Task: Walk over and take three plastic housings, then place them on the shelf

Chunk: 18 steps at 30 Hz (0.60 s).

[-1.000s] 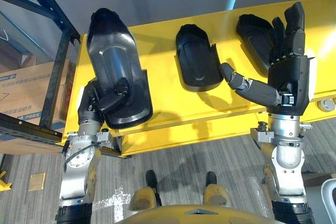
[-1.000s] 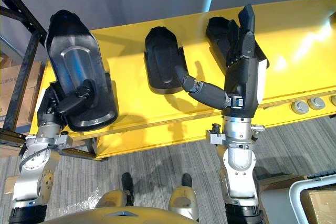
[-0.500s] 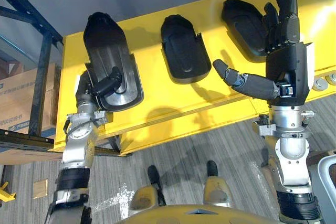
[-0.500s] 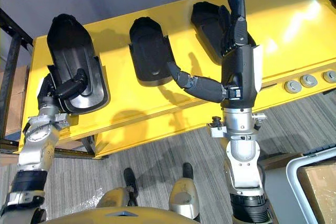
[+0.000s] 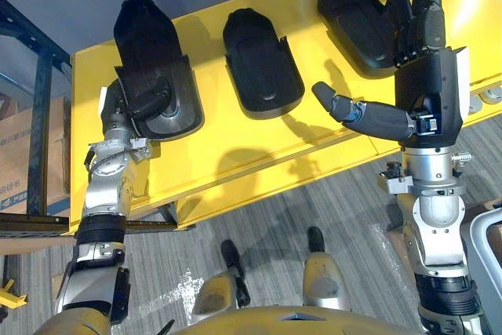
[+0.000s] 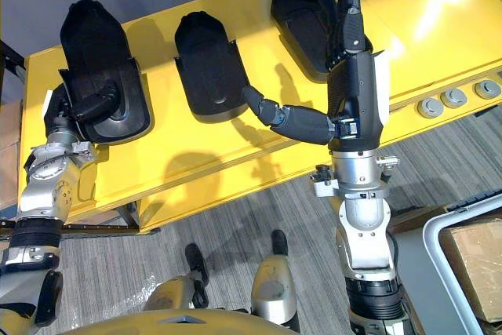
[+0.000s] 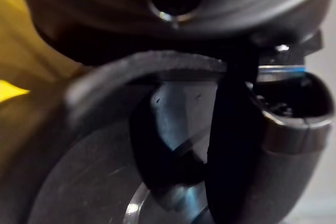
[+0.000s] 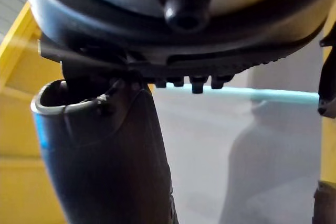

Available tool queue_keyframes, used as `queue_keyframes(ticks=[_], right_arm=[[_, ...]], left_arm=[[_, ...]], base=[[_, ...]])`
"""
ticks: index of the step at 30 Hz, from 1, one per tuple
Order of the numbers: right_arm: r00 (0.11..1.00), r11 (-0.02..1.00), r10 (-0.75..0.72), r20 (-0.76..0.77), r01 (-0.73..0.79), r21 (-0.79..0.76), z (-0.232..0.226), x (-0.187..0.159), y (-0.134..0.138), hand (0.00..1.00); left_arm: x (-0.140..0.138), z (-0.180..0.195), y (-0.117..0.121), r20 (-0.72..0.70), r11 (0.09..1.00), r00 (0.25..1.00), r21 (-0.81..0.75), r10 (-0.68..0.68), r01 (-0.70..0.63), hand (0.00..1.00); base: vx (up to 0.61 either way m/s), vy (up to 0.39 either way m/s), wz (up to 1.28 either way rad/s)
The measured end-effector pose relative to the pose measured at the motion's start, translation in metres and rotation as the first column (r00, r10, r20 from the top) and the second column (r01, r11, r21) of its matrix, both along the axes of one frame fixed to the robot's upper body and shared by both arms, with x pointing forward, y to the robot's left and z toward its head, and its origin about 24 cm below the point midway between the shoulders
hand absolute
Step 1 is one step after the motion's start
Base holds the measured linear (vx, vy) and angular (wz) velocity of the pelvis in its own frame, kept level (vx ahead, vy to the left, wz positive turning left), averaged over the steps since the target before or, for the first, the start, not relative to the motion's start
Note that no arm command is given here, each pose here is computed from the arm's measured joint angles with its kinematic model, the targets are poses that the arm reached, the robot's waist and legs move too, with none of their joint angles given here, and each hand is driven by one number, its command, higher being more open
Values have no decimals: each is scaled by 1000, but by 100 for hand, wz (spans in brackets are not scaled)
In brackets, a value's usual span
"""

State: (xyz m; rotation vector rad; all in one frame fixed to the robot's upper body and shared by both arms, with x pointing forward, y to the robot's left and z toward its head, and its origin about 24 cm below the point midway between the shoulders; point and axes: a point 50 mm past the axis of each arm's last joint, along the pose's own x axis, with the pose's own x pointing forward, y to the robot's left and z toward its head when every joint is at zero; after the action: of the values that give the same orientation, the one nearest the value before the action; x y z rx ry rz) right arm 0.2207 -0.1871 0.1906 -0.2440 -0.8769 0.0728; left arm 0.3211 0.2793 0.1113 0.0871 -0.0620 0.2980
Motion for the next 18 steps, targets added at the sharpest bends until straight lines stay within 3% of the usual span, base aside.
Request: queue_keyframes(ticks=[14, 18], right_arm=[[998, 998, -27, -49, 30, 46, -13, -4, 0, 100], [997, 995, -36, -63, 42, 93, -18, -4, 5, 100]], left_arm=[[-3, -6, 6, -71, 993, 994, 82, 88, -82, 100], [-7, -7, -4, -96, 994, 993, 91, 63, -55, 100]], base=[[-4, -3, 5], [-2, -6, 16]])
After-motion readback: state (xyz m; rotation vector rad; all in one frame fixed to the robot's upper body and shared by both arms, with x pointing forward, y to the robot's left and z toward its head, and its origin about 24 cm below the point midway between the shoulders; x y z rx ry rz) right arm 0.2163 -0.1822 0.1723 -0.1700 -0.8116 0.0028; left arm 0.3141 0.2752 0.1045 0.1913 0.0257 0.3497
